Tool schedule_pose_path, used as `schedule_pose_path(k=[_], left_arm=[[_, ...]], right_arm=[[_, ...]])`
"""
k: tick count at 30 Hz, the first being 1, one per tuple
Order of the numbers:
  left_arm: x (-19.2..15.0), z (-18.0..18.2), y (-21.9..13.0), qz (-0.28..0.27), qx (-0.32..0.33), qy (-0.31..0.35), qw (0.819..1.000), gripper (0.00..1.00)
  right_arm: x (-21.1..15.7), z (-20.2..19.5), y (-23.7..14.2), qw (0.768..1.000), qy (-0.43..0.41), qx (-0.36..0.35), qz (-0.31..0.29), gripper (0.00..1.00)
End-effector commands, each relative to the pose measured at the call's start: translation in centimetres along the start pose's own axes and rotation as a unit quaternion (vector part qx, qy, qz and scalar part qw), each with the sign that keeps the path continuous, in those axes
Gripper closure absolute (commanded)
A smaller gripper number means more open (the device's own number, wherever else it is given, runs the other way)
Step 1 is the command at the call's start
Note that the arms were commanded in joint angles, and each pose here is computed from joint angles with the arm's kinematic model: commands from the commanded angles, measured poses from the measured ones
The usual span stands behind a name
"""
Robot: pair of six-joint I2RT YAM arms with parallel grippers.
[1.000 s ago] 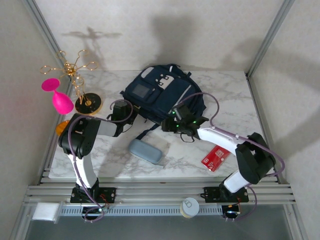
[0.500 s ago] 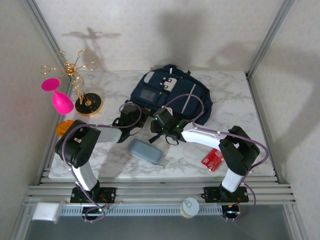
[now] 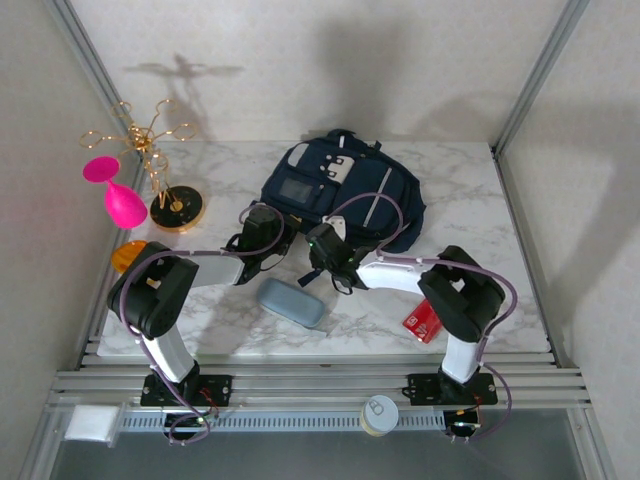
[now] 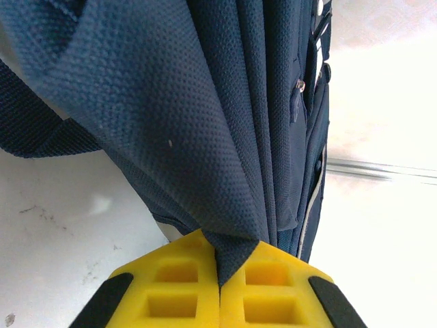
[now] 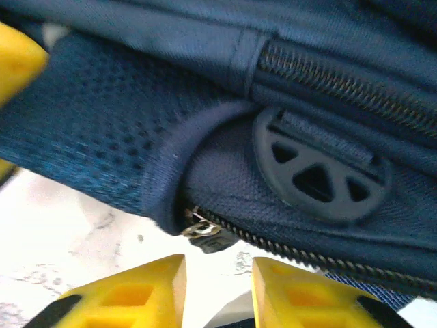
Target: Pack the student bag
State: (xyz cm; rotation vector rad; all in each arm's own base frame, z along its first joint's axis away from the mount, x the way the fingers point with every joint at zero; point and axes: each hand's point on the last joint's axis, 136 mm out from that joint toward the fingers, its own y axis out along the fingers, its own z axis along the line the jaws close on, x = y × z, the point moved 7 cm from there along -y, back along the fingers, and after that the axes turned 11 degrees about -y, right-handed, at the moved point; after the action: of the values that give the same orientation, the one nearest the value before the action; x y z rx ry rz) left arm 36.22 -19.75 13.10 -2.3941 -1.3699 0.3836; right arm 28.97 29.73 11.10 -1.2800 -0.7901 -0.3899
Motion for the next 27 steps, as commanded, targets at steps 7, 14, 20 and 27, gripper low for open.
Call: schedule_pose_path(k=[7, 14, 20, 27], left_arm=[[-1.4, -4.4, -0.5, 0.026, -0.074, 0.014, 0.997, 1.0], [-1.2, -4.4, -0.6, 0.019, -0.07, 0.018, 0.997, 1.0], [-0.8, -4.5, -0.6, 0.008, -0.066, 0.025, 0.997, 1.0], [1.6, -4.0, -1.0, -0.024, -0.053, 0.029, 0.998, 1.0]], right_arm=[[2.5, -0.1, 0.7, 0.998, -0.019, -0.048, -0.043, 0.65], [2.7, -0.4, 0.4, 0.997, -0.03, -0.055, -0.043, 0.77], [2.5, -0.4, -0.6, 0.998, -0.042, -0.036, -0.037, 0.96], [0.9, -1.2, -2.3, 0.999, -0.049, -0.014, -0.017, 1.0]])
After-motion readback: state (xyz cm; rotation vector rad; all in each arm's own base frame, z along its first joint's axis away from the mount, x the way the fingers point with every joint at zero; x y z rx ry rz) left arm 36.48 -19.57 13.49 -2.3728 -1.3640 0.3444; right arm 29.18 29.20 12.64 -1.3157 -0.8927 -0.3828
